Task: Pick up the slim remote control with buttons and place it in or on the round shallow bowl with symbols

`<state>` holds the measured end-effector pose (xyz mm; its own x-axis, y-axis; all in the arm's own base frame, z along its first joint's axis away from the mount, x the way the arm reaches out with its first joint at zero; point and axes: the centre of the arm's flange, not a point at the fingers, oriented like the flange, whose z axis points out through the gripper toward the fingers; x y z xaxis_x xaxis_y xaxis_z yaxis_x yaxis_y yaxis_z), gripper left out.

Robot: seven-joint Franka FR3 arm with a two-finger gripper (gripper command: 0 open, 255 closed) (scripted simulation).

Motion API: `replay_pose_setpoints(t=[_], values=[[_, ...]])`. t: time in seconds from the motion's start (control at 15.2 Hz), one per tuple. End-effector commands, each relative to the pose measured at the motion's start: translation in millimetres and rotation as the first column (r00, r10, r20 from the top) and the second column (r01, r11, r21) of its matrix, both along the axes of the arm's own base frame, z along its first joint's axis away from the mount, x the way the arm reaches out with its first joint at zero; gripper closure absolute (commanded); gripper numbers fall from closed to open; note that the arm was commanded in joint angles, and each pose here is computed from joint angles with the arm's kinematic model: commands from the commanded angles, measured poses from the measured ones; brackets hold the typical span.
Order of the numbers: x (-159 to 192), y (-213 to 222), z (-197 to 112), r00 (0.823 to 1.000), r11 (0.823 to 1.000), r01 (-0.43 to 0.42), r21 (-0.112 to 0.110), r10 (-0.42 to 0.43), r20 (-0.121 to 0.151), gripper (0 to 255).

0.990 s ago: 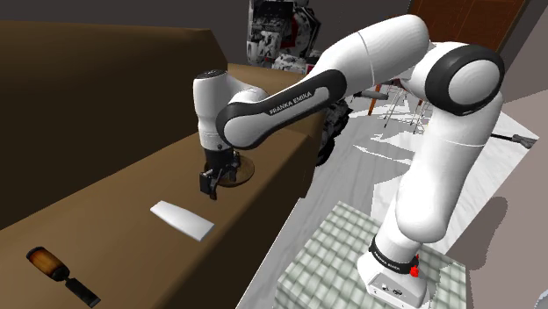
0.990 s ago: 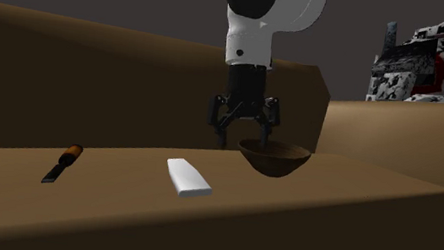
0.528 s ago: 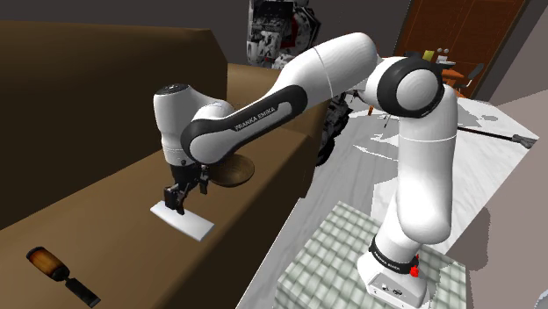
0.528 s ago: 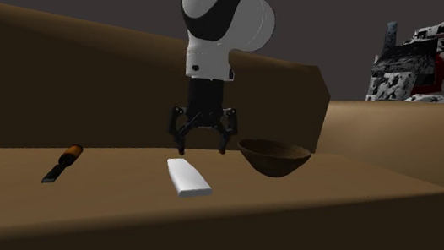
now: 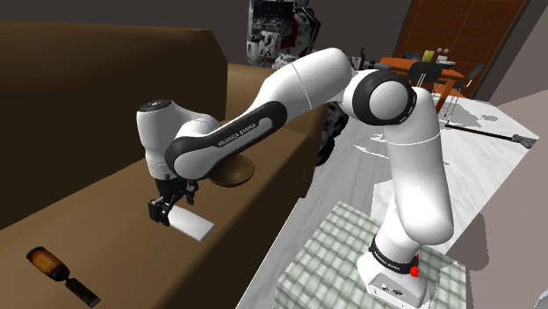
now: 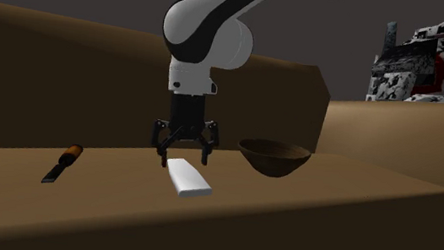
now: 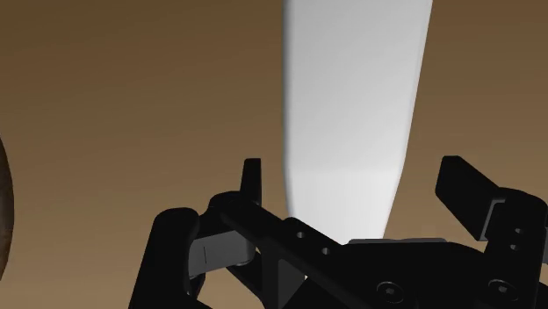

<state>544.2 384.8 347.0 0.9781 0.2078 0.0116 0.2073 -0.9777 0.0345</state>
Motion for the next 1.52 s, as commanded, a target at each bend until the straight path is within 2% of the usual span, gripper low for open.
replay_pose_setpoints(t=[0.0,0.13,0.59,0.66,1.25,1.45], values=[[0.2,-0.1,-11.3,1.0,1.0,0.0,0.0,0.0,0.0,0],[0.4,-0.3,-19.6,1.0,1.0,0.0,0.0,0.0,0.0,0],[0.4,-0.3,-19.5,1.0,1.0,0.0,0.0,0.0,0.0,0],[0.4,-0.3,-19.5,1.0,1.0,0.0,0.0,0.0,0.0,255],[0.4,-0.3,-19.6,1.0,1.0,0.0,0.0,0.0,0.0,255],[0.4,-0.3,-3.7,1.0,1.0,0.0,0.0,0.0,0.0,255]])
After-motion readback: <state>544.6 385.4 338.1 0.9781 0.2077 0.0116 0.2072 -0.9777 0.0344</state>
